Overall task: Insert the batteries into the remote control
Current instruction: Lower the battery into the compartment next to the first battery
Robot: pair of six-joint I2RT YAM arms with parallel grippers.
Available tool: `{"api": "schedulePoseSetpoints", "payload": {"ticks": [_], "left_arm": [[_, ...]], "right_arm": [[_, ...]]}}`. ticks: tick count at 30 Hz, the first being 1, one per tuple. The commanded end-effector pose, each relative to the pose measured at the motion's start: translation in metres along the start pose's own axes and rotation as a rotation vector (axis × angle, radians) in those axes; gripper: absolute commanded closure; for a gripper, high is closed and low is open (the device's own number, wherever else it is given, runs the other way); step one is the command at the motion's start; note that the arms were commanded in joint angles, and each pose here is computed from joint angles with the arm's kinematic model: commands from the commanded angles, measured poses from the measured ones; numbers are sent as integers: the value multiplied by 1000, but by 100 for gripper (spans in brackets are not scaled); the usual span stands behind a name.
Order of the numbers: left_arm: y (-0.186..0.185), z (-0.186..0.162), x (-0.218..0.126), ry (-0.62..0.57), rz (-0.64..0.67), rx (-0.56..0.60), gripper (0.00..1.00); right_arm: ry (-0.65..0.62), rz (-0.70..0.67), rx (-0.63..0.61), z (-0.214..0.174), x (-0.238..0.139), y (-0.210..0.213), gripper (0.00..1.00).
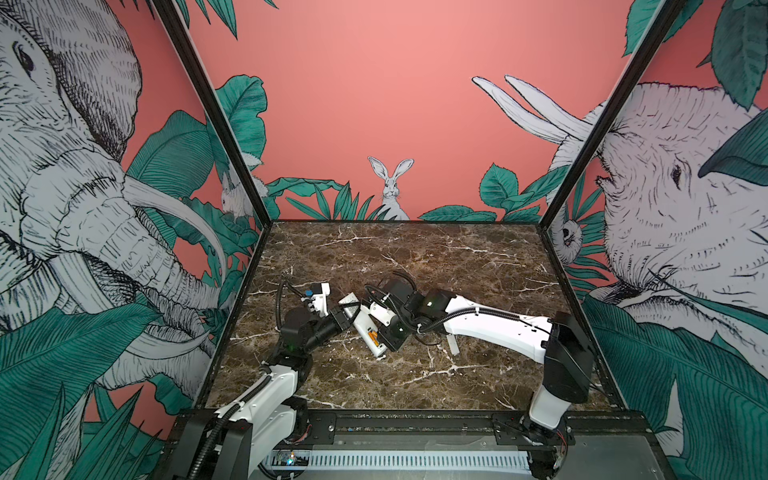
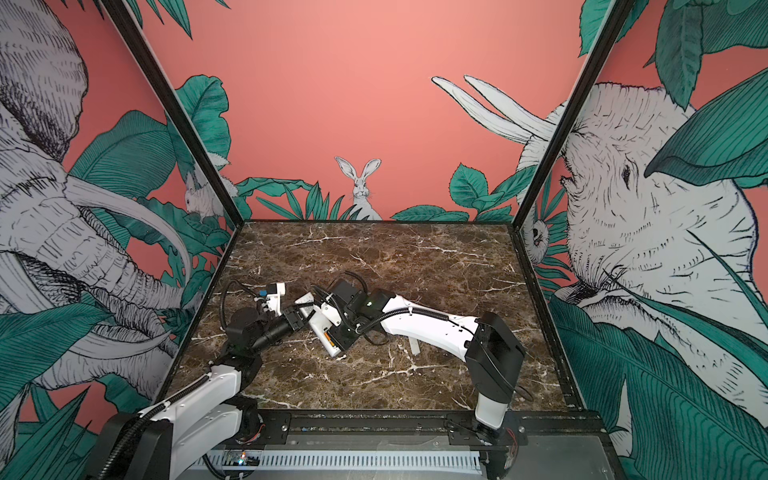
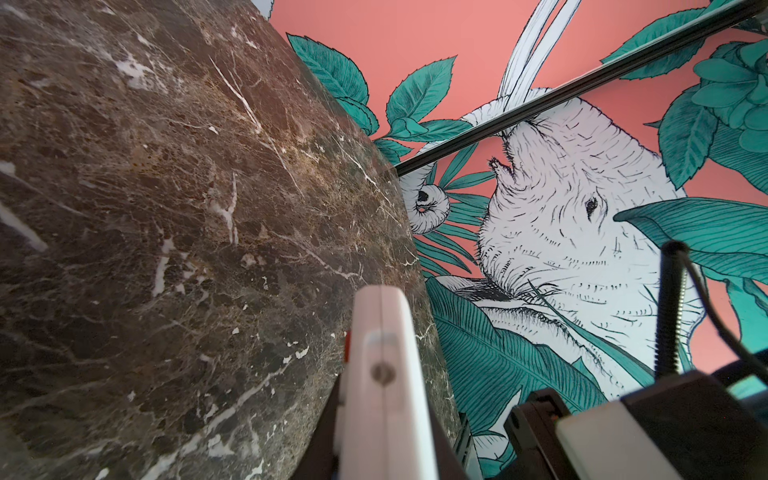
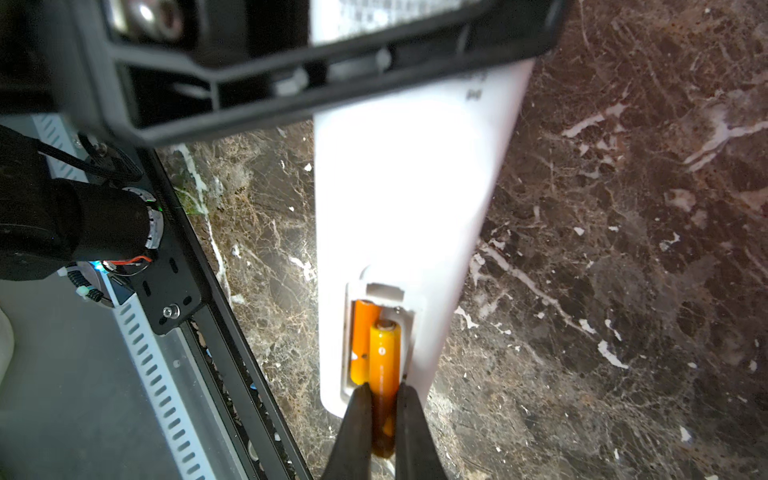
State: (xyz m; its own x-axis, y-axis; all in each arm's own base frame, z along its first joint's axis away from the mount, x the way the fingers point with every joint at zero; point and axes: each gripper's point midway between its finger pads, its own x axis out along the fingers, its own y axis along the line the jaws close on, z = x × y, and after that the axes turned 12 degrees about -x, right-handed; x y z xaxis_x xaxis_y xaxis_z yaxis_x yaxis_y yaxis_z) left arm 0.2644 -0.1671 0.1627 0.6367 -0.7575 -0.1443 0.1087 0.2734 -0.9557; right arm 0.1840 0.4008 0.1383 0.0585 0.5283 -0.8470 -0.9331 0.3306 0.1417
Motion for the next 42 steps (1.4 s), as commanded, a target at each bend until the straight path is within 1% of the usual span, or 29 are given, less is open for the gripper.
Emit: {"api": "schedulePoseSetpoints", "payload": {"ticks": [1,15,24,30,34,35,37,42], "left_arm": [[-9,4,-2,-20,-40,13,100],[-12,8,-2,-41,-54,2,100],[-15,11,-1,-50,-62,-7,100],[-12,10,-1,-50,-61,-18,100],[-13,10,-1,-50,-63,-19,100],[-11,15,-2,-80,-54,-21,100],[-10,15,-2,-82,-52,-23,100],[-11,15,-2,-85,-54,-24,100]], "right_arm": [[-2,-9,-9,5,-2,2,100],[-5,-36,1,7,0,-3,100],[-8,-52,9,10,2,-5,93],[8,-69,15,7,3,-9,92],[8,-71,17,7,2,-9,87],[8,-70,17,6,3,-9,86],[6,-70,16,7,2,-9,85],[8,-70,17,7,3,-9,84]]}}
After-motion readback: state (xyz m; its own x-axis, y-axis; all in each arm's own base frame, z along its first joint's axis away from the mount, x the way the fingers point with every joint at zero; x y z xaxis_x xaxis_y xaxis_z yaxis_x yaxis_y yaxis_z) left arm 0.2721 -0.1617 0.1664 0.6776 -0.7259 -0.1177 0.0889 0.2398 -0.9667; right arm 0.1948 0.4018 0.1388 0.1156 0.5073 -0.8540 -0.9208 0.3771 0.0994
